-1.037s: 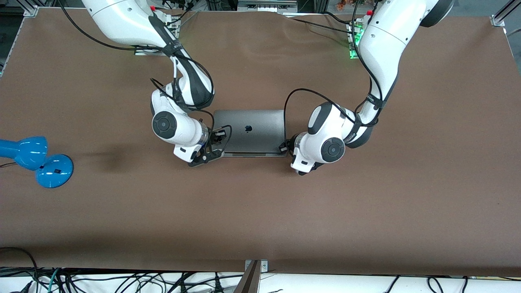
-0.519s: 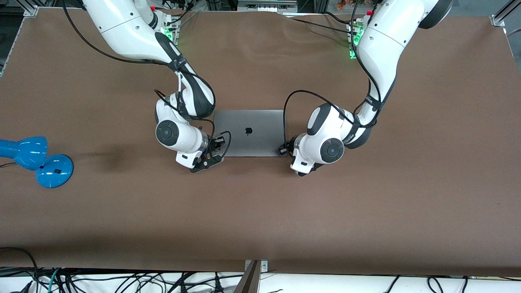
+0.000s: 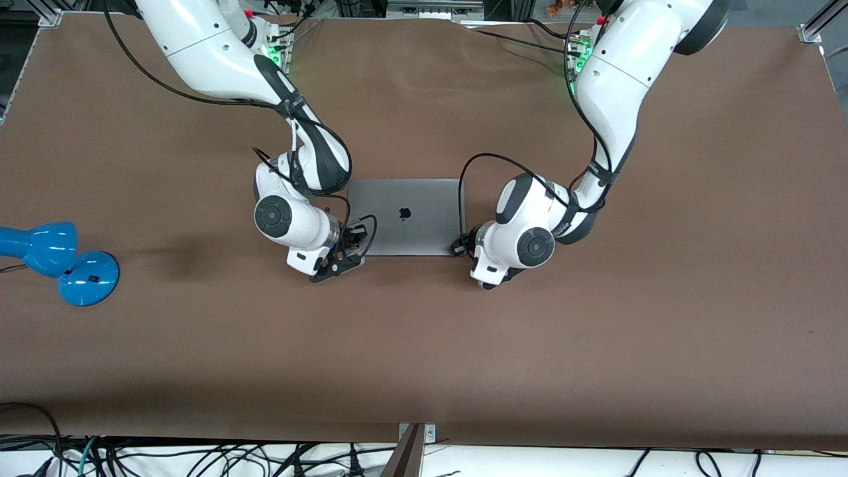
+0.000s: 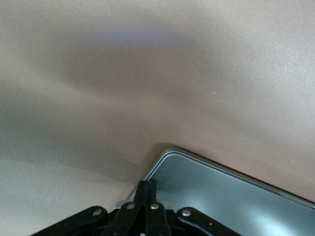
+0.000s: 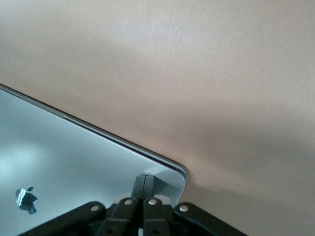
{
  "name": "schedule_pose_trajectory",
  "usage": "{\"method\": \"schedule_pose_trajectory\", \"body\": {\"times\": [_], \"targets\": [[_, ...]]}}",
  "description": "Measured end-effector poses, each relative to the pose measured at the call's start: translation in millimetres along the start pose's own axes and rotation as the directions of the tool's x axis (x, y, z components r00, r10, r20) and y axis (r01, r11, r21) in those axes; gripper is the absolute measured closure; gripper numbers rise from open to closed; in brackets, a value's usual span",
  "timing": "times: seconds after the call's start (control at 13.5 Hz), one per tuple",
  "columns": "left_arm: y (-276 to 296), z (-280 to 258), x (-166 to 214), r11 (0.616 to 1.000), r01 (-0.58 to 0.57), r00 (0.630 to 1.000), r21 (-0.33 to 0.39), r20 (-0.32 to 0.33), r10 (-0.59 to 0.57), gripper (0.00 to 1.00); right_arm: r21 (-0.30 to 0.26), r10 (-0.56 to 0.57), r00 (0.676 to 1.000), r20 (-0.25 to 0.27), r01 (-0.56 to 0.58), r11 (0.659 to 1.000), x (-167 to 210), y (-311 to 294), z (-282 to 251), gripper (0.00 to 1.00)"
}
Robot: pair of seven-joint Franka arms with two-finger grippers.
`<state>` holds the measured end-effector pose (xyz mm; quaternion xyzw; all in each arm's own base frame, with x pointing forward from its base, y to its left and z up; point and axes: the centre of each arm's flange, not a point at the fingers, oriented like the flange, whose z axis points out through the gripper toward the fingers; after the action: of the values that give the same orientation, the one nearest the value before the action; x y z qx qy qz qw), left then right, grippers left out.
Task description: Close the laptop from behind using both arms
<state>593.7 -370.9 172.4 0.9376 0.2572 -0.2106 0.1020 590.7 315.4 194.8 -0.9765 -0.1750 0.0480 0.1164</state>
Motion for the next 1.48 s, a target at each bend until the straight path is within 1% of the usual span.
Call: {"method": "schedule_pose_trajectory", "body": {"times": [0.22, 0.37, 0.44, 0.52, 0.59, 0.67, 0.74, 0.81, 0.89, 0.96, 1.04, 1.11, 1.26, 1.33, 1.41, 1.48], "targets": [[1, 0, 1, 1.000, 0.000, 1.000, -0.001, 0.000, 0.000, 0.99, 0.005, -0.007, 0.999, -0.039, 0.007, 1.000, 14, -5, -23, 0.99], [1, -1, 1, 1.000, -0.001, 1.000, -0.002, -0.003, 0.001, 0.99, 0.005, -0.012, 0.998, -0.065, 0.012, 1.000, 18, -8, -40, 0.83], [2, -2, 2, 1.000, -0.003, 1.000, -0.004, -0.008, 0.003, 0.99, 0.004, -0.013, 0.996, -0.084, 0.014, 1.000, 20, -9, -52, 0.72], [2, -6, 4, 1.000, -0.003, 1.000, -0.008, -0.015, 0.003, 0.97, 0.002, -0.017, 0.995, -0.103, 0.017, 1.000, 22, -10, -65, 0.61], [2, -12, 7, 1.000, -0.003, 1.000, -0.012, -0.024, 0.003, 0.96, 0.000, -0.020, 0.992, -0.125, 0.021, 1.000, 23, -12, -80, 0.52], [0, -20, 11, 1.000, -0.006, 0.999, -0.008, -0.038, 0.005, 0.88, 0.000, -0.024, 0.990, -0.138, 0.024, 1.000, 23, -14, -98, 0.40], [-3, -32, 14, 1.000, -0.023, 0.998, 0.016, -0.064, 0.023, 0.79, 0.001, -0.028, 0.991, -0.133, 0.028, 1.000, 20, -16, -114, 0.29], [-5, -48, 14, 0.997, -0.052, 0.993, 0.059, -0.104, 0.058, 0.69, 0.004, -0.031, 0.992, -0.120, 0.031, 1.000, 16, -19, -130, 0.19], [-6, -67, 9, 0.992, -0.079, 0.986, 0.102, -0.140, 0.093, 0.60, 0.006, -0.030, 0.995, -0.099, 0.031, 1.000, 11, -18, -147, 0.07], [-7, -88, 1, 0.986, -0.095, 0.980, 0.134, -0.162, 0.117, 0.49, 0.006, -0.024, 0.997, -0.074, 0.024, 1.000, 4, -13, -165, 0.00], [-9, -109, -7, 0.982, -0.104, 0.976, 0.155, -0.175, 0.131, 0.38, -0.001, -0.015, 0.999, -0.045, 0.015, 1.000, -4, -3, -188, 0.00], [-12, -133, -16, 0.977, -0.112, 0.971, 0.181, -0.188, 0.147, 0.30, -0.026, -0.007, 1.000, -0.022, 0.007, 1.000, -15, 12, -216, 0.00], [-22, -175, -35, 0.960, -0.149, 0.959, 0.239, -0.202, 0.199, 0.09, -0.110, 0.003, 1.000, 0.002, -0.003, 0.994, -39, 38, -279, 0.00], [-26, -194, -45, 0.953, -0.165, 0.954, 0.254, -0.204, 0.220, 0.00, -0.156, 0.006, 1.000, 0.007, -0.005, 0.988, -52, 45, -309, 0.00], [-30, -215, -57, 0.948, -0.185, 0.947, 0.259, -0.209, 0.242, 0.00, -0.191, 0.010, 1.000, 0.014, -0.007, 0.982, -64, 47, -333, 0.00], [-35, -236, -69, 0.943, -0.209, 0.939, 0.260, -0.217, 0.268, 0.00, -0.213, 0.027, 0.999, 0.022, -0.021, 0.977, -76, 46, -355, 0.00]]}}
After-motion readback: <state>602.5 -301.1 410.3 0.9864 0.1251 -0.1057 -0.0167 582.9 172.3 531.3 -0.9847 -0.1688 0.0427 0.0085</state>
